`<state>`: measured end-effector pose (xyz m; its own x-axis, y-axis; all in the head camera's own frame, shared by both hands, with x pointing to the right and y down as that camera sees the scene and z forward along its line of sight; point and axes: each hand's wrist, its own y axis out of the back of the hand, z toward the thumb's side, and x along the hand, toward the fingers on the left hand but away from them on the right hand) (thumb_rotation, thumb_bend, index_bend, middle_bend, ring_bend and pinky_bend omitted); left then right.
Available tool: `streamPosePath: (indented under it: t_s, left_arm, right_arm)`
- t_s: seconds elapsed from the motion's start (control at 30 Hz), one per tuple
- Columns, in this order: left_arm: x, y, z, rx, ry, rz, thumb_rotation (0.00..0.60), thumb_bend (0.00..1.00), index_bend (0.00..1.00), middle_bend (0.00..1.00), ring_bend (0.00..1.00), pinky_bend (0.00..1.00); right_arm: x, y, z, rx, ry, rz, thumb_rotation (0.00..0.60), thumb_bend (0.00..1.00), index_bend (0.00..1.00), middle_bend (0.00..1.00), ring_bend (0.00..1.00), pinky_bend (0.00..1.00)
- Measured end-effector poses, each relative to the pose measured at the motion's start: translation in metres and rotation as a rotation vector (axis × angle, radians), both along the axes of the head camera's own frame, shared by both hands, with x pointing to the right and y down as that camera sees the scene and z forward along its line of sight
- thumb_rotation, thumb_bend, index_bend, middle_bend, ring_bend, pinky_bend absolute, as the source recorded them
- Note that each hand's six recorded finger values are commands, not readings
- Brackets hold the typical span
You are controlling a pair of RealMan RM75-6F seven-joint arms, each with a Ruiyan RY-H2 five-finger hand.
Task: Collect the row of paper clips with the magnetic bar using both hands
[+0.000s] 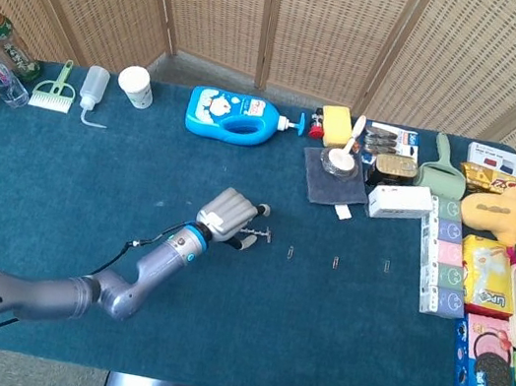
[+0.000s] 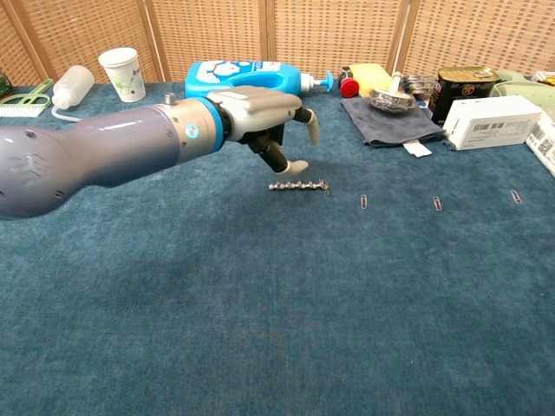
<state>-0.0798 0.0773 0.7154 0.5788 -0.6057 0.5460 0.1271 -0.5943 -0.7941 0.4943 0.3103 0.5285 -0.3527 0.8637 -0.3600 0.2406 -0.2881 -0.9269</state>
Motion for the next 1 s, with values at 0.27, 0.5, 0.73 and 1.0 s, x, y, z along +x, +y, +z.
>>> streamPosePath:
  t_s: [0.27, 0.5, 0.73, 1.0]
  left_arm:
    - [-0.014, 0.003, -0.019, -0.025, 0.031, -0.017, 0.311, 0.32, 0.13, 0.67, 0.71, 1.00]
    - [-0.056, 0.000, -0.050, -0.024, 0.073, -0.072, 0.304, 0.32, 0.18, 0.56, 0.57, 0.97]
    - [-0.129, 0.007, -0.086, -0.002, 0.089, -0.181, 0.303, 0.32, 0.32, 0.53, 0.53, 0.93]
    - [-0.211, 0.040, -0.114, 0.029, 0.071, -0.301, 0.302, 0.32, 0.36, 0.53, 0.53, 0.92]
  right_arm:
    - [-0.004, -0.006, -0.004, 0.008, 0.003, -0.015, 0.600, 0.39, 0.01, 0.05, 0.00, 0.10]
    - [-0.014, -0.023, -0.002, 0.005, -0.021, -0.070, 0.600, 0.39, 0.01, 0.05, 0.00, 0.10]
    - [-0.024, -0.041, 0.001, -0.001, -0.061, -0.126, 0.600, 0.39, 0.01, 0.05, 0.00, 0.10]
    - [-0.040, -0.063, 0.005, -0.014, -0.105, -0.204, 0.600, 0.39, 0.01, 0.05, 0.00, 0.10]
